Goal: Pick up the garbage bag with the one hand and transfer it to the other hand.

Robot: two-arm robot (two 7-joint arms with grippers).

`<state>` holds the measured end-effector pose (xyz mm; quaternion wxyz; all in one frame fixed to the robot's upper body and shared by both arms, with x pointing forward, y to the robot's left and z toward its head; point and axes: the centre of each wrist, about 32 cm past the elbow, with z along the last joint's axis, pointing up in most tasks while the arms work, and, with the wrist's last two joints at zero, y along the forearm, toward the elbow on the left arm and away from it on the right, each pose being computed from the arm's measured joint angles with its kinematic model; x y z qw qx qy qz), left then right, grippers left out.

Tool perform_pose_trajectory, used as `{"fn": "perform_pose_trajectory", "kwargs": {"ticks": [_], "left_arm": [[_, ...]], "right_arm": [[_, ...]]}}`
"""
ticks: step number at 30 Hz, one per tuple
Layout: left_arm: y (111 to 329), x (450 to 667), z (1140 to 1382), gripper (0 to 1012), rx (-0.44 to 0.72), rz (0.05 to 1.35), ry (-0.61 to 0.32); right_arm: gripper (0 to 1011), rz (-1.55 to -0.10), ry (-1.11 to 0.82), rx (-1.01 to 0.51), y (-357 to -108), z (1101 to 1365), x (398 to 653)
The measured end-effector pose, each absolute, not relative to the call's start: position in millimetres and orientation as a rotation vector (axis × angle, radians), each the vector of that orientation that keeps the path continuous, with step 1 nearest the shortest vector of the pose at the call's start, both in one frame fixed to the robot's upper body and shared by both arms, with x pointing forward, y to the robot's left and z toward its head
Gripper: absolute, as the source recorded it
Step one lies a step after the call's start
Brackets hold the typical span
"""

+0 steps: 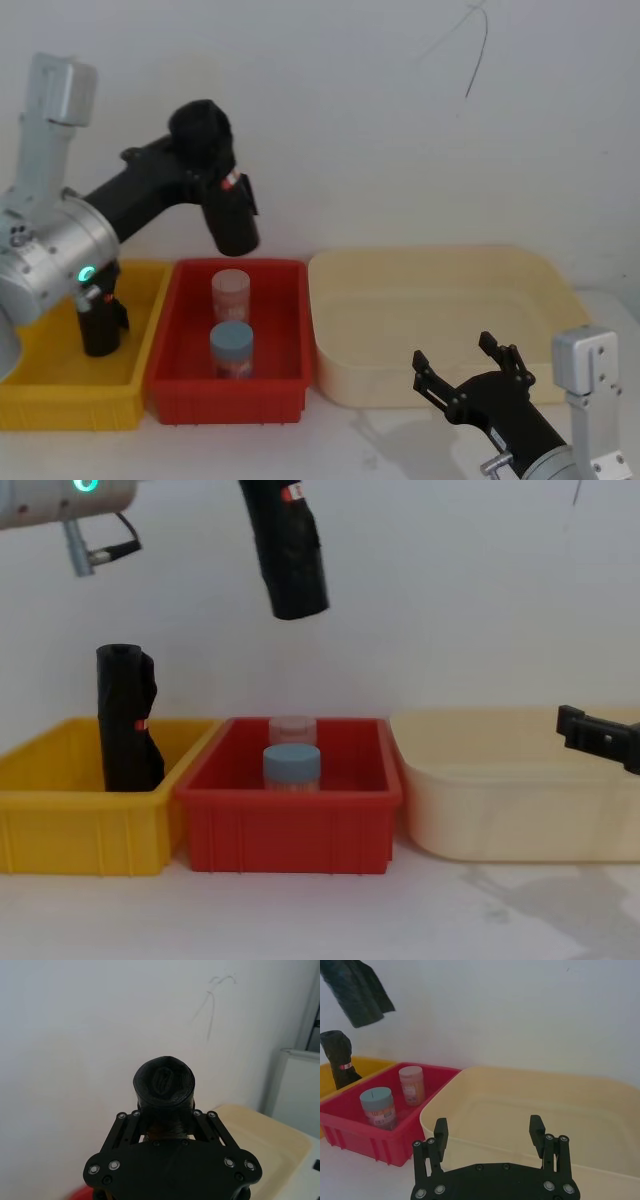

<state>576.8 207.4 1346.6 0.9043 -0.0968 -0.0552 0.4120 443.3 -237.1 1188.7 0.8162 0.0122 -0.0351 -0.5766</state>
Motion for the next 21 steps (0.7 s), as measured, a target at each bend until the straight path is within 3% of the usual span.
{"fn": "perform_pose_trajectory", "kwargs": {"ticks": [10,21], "left_arm": [[187,587,1344,370,-0.202,0.792,-0.036],[177,592,1343,370,-0.202,0.762,0.0]], "right_arm": [[1000,-1.218,-0.074,0.024,-237,1193,446],[1000,-1.116,-0.073,0.002,-234,1219,463]]}}
